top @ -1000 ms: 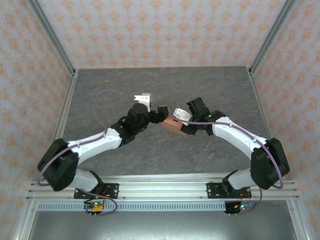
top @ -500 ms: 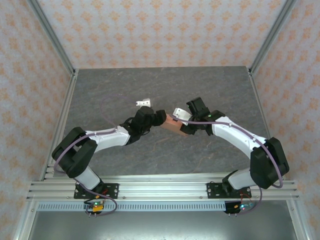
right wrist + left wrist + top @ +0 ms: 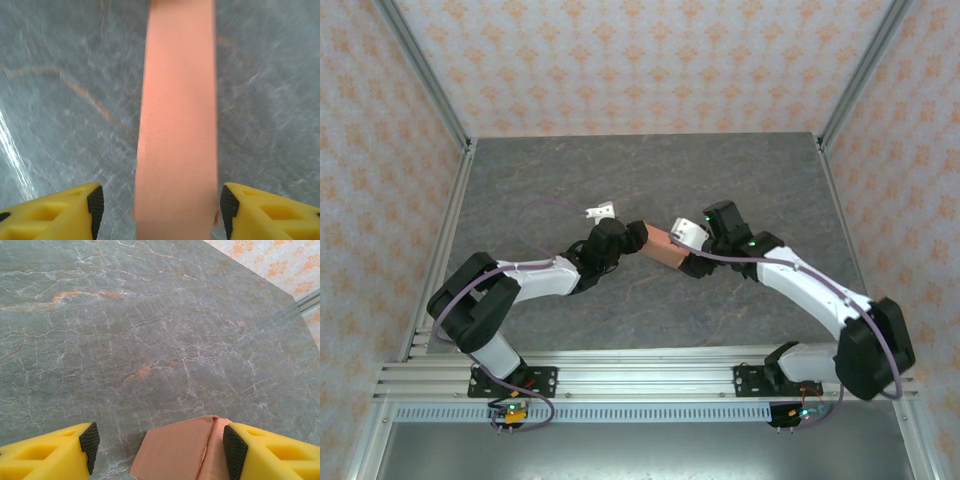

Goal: Fold the paper box

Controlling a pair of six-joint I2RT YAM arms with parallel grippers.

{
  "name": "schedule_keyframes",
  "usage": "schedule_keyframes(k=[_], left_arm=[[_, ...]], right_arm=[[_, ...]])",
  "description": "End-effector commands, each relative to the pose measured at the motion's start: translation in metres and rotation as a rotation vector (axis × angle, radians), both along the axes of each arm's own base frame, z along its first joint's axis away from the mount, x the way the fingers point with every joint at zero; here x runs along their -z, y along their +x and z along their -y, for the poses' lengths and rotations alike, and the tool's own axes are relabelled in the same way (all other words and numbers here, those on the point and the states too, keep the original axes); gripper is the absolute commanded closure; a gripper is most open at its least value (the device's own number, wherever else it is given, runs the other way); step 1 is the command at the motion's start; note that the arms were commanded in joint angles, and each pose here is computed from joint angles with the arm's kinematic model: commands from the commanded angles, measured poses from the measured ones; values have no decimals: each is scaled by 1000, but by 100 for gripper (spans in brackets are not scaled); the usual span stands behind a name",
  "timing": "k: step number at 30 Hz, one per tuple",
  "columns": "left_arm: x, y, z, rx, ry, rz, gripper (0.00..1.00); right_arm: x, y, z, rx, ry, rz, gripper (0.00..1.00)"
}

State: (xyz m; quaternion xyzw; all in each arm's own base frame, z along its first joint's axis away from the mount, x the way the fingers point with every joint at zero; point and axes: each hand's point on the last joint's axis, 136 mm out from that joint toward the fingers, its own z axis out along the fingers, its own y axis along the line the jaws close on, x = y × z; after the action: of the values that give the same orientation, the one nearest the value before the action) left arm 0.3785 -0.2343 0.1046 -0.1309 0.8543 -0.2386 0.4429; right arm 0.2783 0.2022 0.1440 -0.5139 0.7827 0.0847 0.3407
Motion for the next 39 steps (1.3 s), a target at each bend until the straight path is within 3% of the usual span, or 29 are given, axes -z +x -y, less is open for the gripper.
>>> schedule_keyframes(k=[1,3,7,11,16,21,29,35,39], left_arm=[[35,-11,-18,-39,108,-98,28],[29,-10,-16,-31,101,-88,19],[6,-8,-9,3,72,-39,0],[-23,-7,-7,31,75,20,0],[-52,-10,-9,85,123,95,0],[-66,-25,-3,273,274,227,0],[-33,-60,24,754,556,412,0],[-11,-64,21,912,716,539,0],[-5,-47,29,969,704,549,1]], right_arm=[[-40,10,-2,62,163,79,35],[-43,8,3,82,213,62,34],[-28,4,10,99,179,5,34],[-26,10,15,154,180,-6,33],[-41,36,31,330,231,60,33],[-40,33,36,332,245,55,34],[-6,11,0,-110,69,-147,33],[8,27,-6,-285,-59,-180,32],[10,35,-15,-354,-71,-225,33]])
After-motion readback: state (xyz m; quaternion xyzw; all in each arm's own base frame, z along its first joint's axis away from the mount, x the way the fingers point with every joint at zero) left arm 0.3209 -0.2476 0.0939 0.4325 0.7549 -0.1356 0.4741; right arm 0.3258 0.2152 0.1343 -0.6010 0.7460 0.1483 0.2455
